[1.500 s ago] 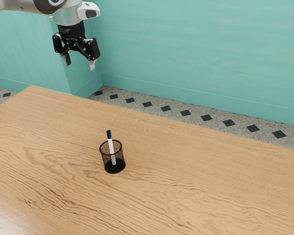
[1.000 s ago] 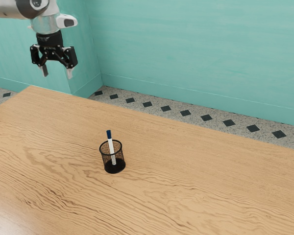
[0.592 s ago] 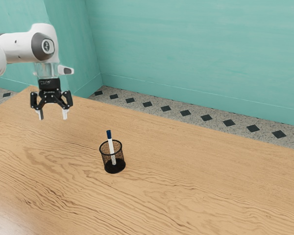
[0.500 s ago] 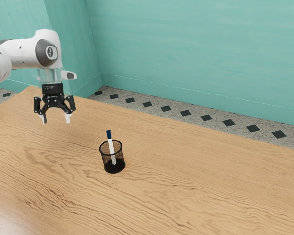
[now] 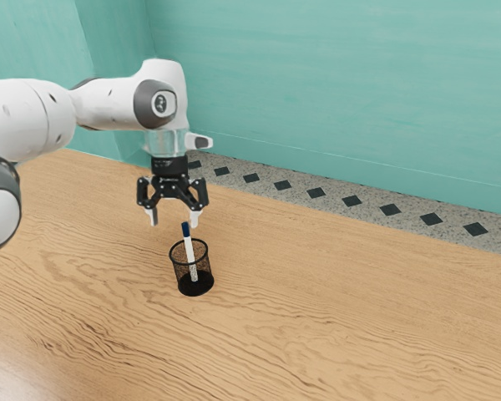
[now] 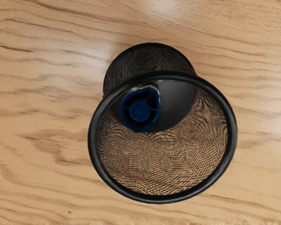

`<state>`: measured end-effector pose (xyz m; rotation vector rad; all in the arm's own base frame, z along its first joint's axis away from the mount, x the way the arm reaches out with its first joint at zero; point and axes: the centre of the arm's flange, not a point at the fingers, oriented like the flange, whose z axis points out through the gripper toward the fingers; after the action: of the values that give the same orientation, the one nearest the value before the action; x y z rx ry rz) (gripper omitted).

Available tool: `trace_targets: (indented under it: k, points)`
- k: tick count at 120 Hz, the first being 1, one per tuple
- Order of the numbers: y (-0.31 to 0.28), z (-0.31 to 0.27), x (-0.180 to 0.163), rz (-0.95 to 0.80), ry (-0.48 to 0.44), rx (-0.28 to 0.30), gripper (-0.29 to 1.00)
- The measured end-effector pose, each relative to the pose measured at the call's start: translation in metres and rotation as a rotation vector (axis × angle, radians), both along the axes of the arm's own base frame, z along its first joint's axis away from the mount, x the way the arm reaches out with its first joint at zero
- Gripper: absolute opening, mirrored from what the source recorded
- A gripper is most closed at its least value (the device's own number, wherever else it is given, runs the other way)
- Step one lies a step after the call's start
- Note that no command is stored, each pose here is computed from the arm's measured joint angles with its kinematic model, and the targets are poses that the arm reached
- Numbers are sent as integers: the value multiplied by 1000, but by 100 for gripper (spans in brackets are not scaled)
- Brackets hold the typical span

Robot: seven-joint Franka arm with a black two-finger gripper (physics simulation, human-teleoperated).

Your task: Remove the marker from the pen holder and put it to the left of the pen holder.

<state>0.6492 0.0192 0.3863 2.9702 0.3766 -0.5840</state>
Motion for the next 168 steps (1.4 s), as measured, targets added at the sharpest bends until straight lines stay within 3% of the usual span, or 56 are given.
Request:
trace_targets:
  k: [23,81,117,168]
  points:
    - [-13,-16,-29,40,-3,-10,70]
    - [18,-54,-2,146,-127,-21,69]
    - [11,-46,9,127,-177,-22,48]
    - [9,-46,13,89,-189,-6,27]
